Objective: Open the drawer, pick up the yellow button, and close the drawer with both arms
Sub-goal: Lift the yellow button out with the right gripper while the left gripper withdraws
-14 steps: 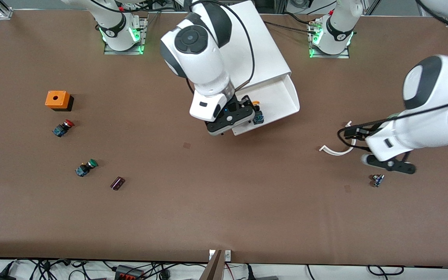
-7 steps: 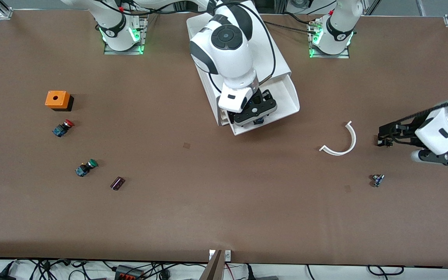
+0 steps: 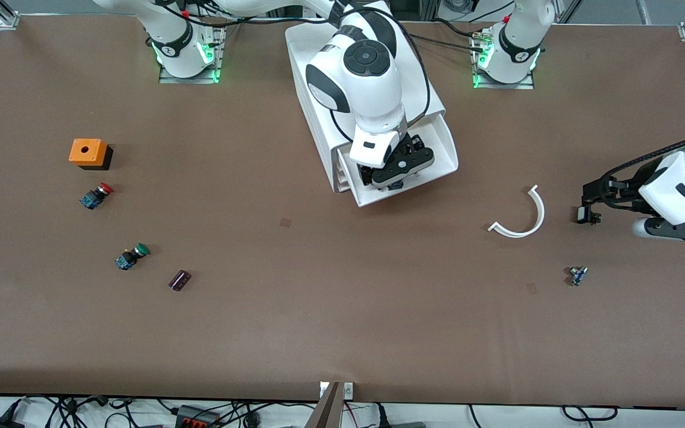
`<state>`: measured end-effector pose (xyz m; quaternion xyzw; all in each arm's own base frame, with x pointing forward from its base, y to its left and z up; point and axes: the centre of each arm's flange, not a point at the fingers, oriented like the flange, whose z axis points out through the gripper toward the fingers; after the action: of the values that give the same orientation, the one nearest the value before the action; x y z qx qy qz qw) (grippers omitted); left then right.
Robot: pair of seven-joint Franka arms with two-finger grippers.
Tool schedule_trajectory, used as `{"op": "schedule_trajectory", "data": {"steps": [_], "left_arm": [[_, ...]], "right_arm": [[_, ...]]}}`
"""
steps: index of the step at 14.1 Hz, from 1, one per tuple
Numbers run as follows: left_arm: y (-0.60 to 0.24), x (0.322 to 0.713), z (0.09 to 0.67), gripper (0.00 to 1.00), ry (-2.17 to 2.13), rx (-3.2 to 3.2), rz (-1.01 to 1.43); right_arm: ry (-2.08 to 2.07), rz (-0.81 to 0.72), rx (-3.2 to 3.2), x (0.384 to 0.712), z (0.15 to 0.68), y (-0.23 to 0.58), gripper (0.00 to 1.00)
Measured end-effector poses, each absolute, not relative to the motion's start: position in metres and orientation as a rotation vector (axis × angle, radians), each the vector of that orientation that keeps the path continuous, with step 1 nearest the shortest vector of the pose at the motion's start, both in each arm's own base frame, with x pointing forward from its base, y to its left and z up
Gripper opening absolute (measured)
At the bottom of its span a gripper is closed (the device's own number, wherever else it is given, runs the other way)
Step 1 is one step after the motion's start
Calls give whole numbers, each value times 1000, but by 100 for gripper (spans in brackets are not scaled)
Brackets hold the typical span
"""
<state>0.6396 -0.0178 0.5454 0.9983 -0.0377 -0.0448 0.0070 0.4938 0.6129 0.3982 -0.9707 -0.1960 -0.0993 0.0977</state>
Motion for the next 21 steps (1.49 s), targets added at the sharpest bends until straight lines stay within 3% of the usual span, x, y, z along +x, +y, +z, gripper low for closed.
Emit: {"op": "schedule_trajectory", "data": {"steps": [2, 5, 6, 12, 16, 19, 21], "left_arm": [[-16, 640, 545, 100, -112, 3122, -140], [-18, 640, 545, 100, -118, 3121, -140], [-18, 640, 546, 100, -119, 3121, -140], [-19, 639, 546, 100, -120, 3121, -140], [-20, 639, 546, 100, -123, 3120, -147], [-21, 635, 543, 100, -53, 3112, -196], [-28, 635, 531, 100, 39, 3071, -241]], "right_arm": [[-588, -290, -2873, 491, 396, 616, 80], [-591, -283, -2877, 490, 392, 617, 47], [-591, -284, -2877, 490, 392, 617, 41], [-587, -295, -2875, 492, 396, 616, 41], [-555, -347, -2858, 505, 441, 607, 41], [-469, -334, -2905, 536, 473, 566, 41], [-363, -322, -2964, 573, 478, 520, 41]]}}
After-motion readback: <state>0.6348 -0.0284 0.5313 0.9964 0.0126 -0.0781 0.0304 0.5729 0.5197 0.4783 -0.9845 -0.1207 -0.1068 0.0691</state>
